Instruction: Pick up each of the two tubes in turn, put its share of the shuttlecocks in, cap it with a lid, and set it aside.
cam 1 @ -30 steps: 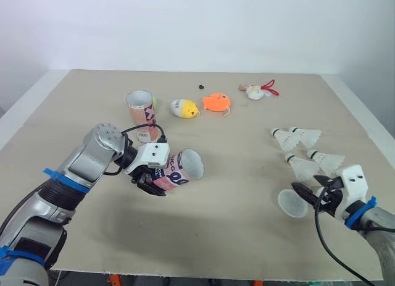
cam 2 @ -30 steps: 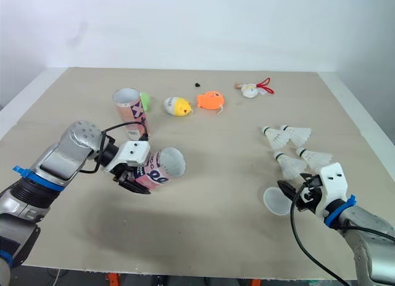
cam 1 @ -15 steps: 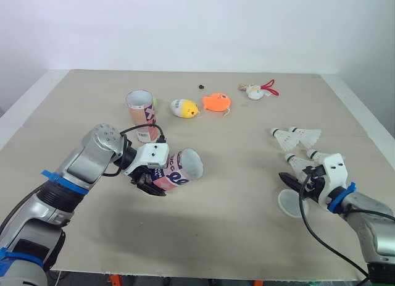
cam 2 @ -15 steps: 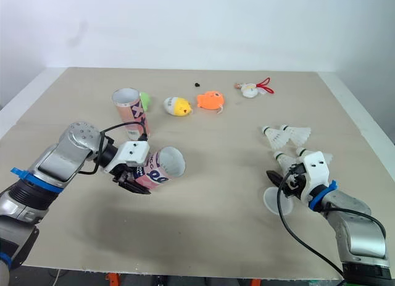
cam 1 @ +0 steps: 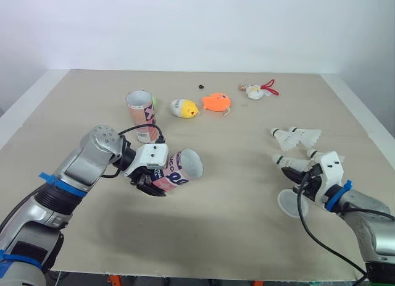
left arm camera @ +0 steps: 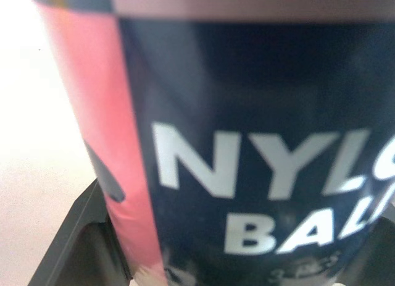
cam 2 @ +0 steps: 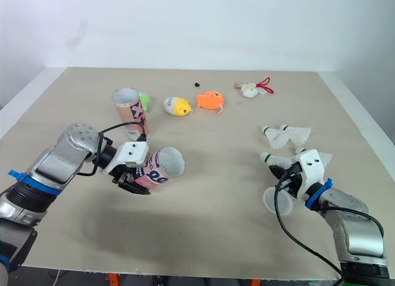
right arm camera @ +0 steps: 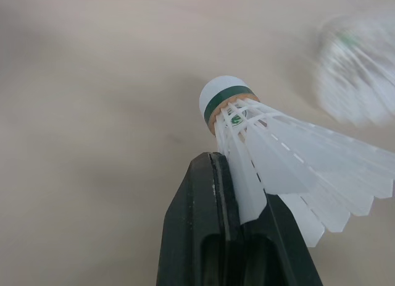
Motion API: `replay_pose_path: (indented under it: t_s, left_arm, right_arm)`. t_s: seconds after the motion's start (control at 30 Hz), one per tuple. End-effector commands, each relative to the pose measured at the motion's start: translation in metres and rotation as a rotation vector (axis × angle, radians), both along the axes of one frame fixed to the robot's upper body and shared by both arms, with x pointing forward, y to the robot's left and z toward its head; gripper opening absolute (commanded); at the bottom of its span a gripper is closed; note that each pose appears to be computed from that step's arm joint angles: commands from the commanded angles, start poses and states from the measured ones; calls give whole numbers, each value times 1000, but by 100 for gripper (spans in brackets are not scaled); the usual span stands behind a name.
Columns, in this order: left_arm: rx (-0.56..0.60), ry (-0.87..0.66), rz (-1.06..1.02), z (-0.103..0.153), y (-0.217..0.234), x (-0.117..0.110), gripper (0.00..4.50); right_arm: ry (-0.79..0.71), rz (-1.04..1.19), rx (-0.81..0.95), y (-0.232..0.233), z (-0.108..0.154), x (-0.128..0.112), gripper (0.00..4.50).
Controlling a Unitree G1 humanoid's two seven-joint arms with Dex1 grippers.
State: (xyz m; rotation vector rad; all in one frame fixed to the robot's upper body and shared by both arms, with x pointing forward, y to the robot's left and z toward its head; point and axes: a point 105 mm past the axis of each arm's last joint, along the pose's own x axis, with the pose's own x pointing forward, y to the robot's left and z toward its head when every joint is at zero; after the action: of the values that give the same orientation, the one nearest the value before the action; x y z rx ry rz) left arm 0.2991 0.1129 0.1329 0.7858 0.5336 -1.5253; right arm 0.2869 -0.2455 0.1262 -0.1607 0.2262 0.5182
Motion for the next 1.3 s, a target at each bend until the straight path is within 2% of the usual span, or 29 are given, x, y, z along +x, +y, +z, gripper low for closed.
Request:
replay_pose_path:
  t_s: [0.03, 0.17, 0.3, 0.43, 0.6, 0.97, 1.07, 1.23, 1.3]
  left_arm:
    - [12, 41, -18, -9, -1, -5, 324]
    - [13, 43, -23, -9, -2, -5, 324]
    - [12, 43, -27, -9, -3, -4, 324]
    - [8, 44, -28, -9, -5, -4, 324]
    - [3, 43, -23, -9, -5, -4, 324]
    - [-4, 41, -15, -9, -7, -5, 324]
    - [-7, 41, -16, -9, -9, -5, 324]
    - [-7, 40, -15, -9, -9, -5, 324]
    - [-8, 40, -17, -9, -10, -5, 324]
  right_arm:
    - [-126, 182, 9, 36, 48, -12, 4]
    - [-212, 479, 9, 96, 89, -36, 4]
    - [-241, 663, -82, 131, 102, -48, 4]
    - [-225, 774, -203, 147, 102, -50, 4]
    - [-198, 870, -268, 163, 98, -49, 4]
    - [-168, 1002, -285, 201, 89, -33, 4]
    - [-151, 1041, -268, 208, 89, -32, 103]
    - [-157, 1074, -207, 213, 100, -37, 361]
    - [-143, 1082, -138, 206, 108, -40, 426]
